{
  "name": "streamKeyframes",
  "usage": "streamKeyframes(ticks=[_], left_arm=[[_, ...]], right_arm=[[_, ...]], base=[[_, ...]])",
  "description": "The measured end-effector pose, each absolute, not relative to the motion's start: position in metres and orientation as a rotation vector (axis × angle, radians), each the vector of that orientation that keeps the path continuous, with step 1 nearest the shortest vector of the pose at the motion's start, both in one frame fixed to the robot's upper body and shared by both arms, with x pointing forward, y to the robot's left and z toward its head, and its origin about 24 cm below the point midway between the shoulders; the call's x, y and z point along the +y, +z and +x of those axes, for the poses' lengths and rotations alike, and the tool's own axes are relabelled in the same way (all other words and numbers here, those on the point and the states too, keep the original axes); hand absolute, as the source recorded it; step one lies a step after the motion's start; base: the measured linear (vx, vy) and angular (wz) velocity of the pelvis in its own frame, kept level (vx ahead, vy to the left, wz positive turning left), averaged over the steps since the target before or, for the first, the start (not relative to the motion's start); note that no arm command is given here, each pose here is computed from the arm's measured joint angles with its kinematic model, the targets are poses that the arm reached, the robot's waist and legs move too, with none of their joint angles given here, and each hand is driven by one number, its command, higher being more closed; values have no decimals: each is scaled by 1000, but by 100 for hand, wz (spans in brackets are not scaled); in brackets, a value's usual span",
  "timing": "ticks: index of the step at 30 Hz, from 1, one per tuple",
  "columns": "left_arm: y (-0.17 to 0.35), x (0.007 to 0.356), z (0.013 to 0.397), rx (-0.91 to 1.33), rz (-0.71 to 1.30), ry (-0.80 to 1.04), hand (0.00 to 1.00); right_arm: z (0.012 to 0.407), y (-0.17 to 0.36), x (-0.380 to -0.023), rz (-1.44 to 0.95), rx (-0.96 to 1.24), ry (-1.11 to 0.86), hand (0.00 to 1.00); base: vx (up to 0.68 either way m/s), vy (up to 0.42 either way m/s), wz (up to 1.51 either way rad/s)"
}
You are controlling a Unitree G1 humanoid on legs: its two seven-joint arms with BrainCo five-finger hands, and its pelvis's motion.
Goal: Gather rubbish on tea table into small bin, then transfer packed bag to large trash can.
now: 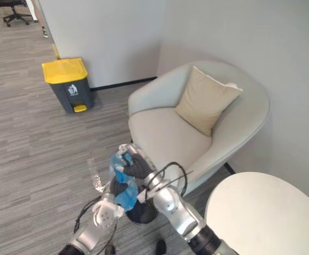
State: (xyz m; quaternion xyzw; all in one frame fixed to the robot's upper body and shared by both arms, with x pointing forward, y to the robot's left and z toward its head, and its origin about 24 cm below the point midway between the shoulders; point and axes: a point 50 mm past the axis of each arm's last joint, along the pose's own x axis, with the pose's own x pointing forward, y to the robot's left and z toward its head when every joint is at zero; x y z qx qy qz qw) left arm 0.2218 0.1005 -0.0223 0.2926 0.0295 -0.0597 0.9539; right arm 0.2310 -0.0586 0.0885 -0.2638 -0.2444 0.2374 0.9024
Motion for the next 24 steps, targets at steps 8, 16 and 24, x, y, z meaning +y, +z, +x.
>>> streamKeyframes(ticks=[8,16,24], left_arm=[[-15,109,222,39,554,-75,100],[-27,132,210,132,526,-6,100],[-56,162,195,313,491,82,100]], right_arm=[[232,59,-103,-817,-414,393,0],[223,46,-148,-835,-295,165,0],[213,-10,-160,-593,54,-14,0]], base=[[0,0,1],[0,0,0],[-5,-1,5]])
